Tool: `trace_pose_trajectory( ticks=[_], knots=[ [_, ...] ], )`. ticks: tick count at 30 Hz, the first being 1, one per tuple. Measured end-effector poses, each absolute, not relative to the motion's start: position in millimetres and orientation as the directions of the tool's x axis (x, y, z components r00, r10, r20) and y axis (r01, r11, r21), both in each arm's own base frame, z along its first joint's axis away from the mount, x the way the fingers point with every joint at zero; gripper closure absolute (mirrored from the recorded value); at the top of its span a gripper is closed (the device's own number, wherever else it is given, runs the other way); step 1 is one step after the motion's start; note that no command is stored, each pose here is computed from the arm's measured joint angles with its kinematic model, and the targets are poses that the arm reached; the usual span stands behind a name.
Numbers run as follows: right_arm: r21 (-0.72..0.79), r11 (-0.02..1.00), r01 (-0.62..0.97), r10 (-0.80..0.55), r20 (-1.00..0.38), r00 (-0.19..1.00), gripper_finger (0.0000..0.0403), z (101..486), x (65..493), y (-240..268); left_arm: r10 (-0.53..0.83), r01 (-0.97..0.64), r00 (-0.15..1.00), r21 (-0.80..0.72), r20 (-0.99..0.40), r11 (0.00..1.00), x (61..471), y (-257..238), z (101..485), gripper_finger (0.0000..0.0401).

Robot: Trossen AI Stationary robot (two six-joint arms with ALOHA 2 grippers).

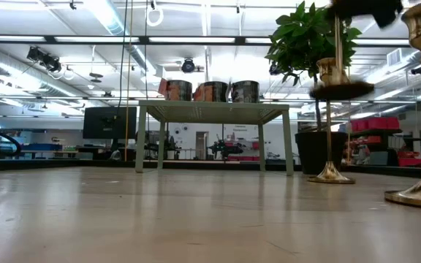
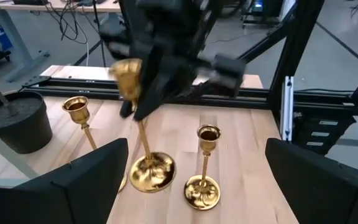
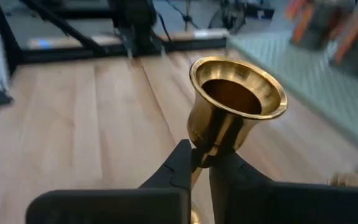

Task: Pick & Place candle stick holders
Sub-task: Put the center gold candle holder on the shelf

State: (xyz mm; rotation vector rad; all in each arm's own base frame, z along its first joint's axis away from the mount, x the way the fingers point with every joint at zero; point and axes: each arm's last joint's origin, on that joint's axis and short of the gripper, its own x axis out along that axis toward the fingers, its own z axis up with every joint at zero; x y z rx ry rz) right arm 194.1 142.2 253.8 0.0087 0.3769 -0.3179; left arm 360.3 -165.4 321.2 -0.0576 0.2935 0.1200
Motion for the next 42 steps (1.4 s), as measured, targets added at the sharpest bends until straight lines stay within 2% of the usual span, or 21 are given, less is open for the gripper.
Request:
trace_pose_trajectory(
  ticks=[6,11,16,22,27,30,33,36,42],
  knots=[
    [-0.066,0.963,0.260,-0.269,-0.281,0.921,0.0386,304.9,202.5,148.6,0.162,-0.185,0.947,-0.060,-0.278,0.981,367.0,-154.0,320.6,0.0011],
    [-0.075,0.977,0.197,-0.209,-0.195,0.958,0.0386,337.4,207.8,154.1,0.137,-0.172,0.959,-0.123,-0.248,0.977,374.2,-141.9,324.5,0.0011],
    [-0.092,0.982,0.162,-0.174,-0.135,0.975,0.0386,347.8,211.4,157.5,0.085,-0.113,0.977,-0.135,-0.194,0.984,380.8,-131.7,331.0,0.0011],
    [-0.102,0.979,0.175,-0.187,-0.129,0.974,0.0386,348.5,214.6,154.1,0.033,-0.056,0.990,-0.168,-0.136,0.984,391.9,-120.7,331.3,0.0012],
    [-0.100,0.981,0.164,-0.176,-0.127,0.976,0.0386,348.9,218.9,150.6,-0.031,0.012,0.996,-0.203,-0.089,0.979,410.5,-114.7,316.9,0.0034],
    [-0.105,0.982,0.156,-0.170,-0.132,0.977,0.0386,348.0,219.7,150.7,-0.022,0.002,0.994,-0.194,-0.103,0.981,412.6,-111.3,313.4,0.0068],
    [-0.110,0.982,0.155,-0.170,-0.136,0.976,0.0386,347.5,219.6,150.7,-0.018,-0.001,0.996,-0.197,-0.093,0.980,412.9,-109.6,315.2,0.0121],
    [-0.110,0.982,0.155,-0.169,-0.136,0.976,0.0386,347.5,219.6,150.8,-0.020,0.001,0.995,-0.192,-0.096,0.981,412.8,-110.0,314.8,0.0191],
    [-0.121,0.981,0.151,-0.167,-0.138,0.976,0.0386,347.4,219.4,150.8,-0.049,0.031,0.994,-0.181,-0.099,0.983,412.7,-110.8,314.6,0.0354]
  ],
)
